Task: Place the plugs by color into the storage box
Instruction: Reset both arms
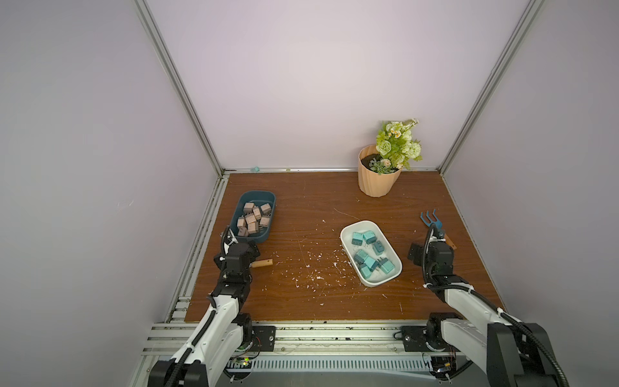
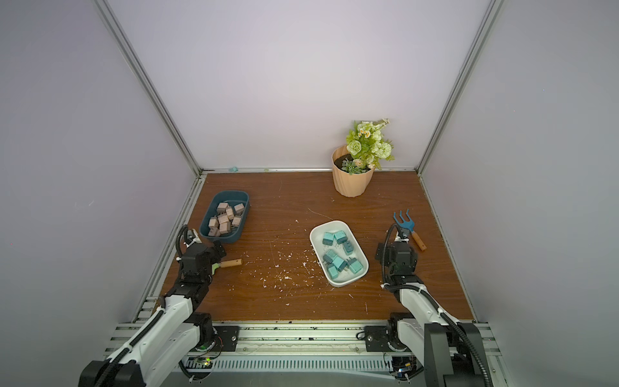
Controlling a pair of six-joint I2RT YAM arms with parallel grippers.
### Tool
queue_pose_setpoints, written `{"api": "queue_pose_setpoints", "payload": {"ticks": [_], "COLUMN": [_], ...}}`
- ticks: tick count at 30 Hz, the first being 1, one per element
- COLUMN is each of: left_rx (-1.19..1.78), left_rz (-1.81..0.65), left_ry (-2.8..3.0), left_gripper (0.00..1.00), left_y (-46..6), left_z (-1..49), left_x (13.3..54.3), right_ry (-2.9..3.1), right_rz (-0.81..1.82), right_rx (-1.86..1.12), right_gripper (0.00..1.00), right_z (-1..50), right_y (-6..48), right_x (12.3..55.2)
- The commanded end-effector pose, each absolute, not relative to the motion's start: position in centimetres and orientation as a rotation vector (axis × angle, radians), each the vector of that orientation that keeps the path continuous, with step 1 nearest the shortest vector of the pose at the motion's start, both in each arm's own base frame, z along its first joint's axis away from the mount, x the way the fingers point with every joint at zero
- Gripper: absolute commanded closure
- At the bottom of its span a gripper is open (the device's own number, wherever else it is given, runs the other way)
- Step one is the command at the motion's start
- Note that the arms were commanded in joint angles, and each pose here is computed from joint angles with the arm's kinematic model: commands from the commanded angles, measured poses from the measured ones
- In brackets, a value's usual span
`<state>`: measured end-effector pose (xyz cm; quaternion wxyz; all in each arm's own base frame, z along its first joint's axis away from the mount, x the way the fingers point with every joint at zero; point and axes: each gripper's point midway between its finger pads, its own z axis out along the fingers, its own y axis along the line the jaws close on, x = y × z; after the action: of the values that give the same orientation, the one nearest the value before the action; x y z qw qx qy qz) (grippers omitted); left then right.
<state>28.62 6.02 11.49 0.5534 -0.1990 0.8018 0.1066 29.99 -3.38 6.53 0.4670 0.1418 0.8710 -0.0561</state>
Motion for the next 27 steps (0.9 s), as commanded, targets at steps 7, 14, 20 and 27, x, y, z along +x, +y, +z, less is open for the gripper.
{"api": "queue_pose_setpoints", "payload": {"ticks": [7,14,20,27], "left_rx": [-0.187,-0.115,-0.140,-0.140], "left_rz": [0.221,0.209,0.208,0.213], "left_ry": [1.785,1.772,1.751,1.743], "left_gripper": [0.01,0.00,0.00,0.00], "left_y": [3.5,2.6,3.1,3.2], "left_z": [13.2,13.4,11.9,11.9], "left_x": [33.6,37.8,37.3,37.1], "right_ry": [1.996,1.928,1.886,1.813], "right_rz": [-0.206,-0.182,-0.150,-0.143], "right_rx": [0.252,0.254,0.205,0.125], "right_gripper": [0.01,0.01,0.01,0.00], "right_z": [10.3,10.8,11.6,12.4], "right_y": [-3.8,-3.6,-2.8,-1.4], "right_x": [38.4,41.9,41.3,39.9]}}
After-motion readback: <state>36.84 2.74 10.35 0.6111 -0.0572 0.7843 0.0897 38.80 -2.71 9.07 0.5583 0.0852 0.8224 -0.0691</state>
